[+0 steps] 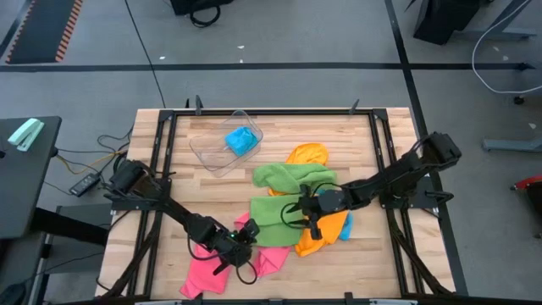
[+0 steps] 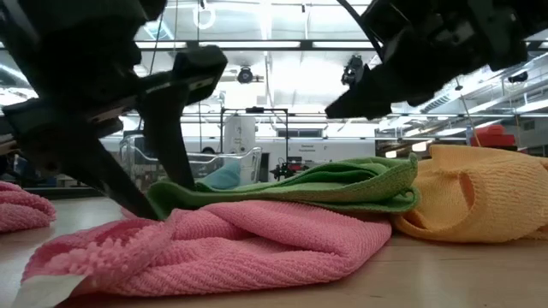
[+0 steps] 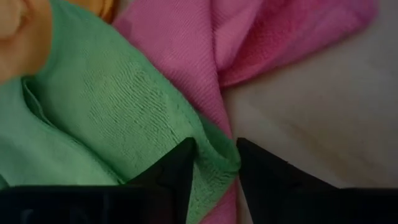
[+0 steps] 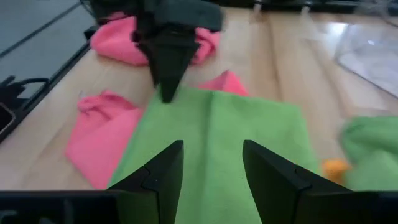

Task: Fold microfiber towels
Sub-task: Fold the left green microfiber towel

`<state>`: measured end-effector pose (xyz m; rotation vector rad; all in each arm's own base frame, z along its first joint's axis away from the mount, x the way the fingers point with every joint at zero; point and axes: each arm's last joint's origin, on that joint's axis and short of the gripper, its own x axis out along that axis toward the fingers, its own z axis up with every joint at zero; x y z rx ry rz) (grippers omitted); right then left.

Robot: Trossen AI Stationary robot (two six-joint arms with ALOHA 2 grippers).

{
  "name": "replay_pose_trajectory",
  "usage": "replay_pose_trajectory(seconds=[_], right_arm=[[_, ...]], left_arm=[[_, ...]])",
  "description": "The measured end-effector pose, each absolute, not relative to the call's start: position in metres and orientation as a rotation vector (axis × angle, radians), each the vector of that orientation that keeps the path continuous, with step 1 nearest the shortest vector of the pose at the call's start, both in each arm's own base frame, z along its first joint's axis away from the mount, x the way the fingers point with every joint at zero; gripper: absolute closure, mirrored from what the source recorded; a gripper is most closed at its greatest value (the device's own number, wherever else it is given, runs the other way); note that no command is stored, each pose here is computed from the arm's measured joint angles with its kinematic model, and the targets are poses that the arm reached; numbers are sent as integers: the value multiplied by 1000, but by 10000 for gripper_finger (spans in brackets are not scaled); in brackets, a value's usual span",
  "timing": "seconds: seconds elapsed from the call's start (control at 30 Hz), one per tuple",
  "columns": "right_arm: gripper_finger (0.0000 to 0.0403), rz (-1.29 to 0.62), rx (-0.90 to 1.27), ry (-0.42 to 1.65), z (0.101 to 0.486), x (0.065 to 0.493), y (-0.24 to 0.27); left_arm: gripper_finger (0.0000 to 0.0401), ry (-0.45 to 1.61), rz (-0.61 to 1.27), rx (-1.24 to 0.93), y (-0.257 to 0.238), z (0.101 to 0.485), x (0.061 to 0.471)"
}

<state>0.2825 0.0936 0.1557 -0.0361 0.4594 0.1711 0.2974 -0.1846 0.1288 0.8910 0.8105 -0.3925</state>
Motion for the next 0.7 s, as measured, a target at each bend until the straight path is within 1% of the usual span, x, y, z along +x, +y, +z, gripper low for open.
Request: replay_pose_trajectory(seconds=[0.1,0.2,0.27,0.4,0.57,0.7], right_arm=[[228,220,-80,498,144,281,108],[228,269,-142,491,142,281,127],[228,272,-205,472,145,284,143],[228,255,-356,541,143,287,170],[220,257,-525,692,137,290,191],[219,249,-642,742,137,295,199]], left_arm=[[293,805,-366,838,-185,129,299],[310,812,-343,795,-184,129,299],[320,810,-331,768,-183,130,300],[334,818,-292,706,-179,130,303],[339,824,-260,629,-178,130,304],[331,826,-251,594,-178,130,304]])
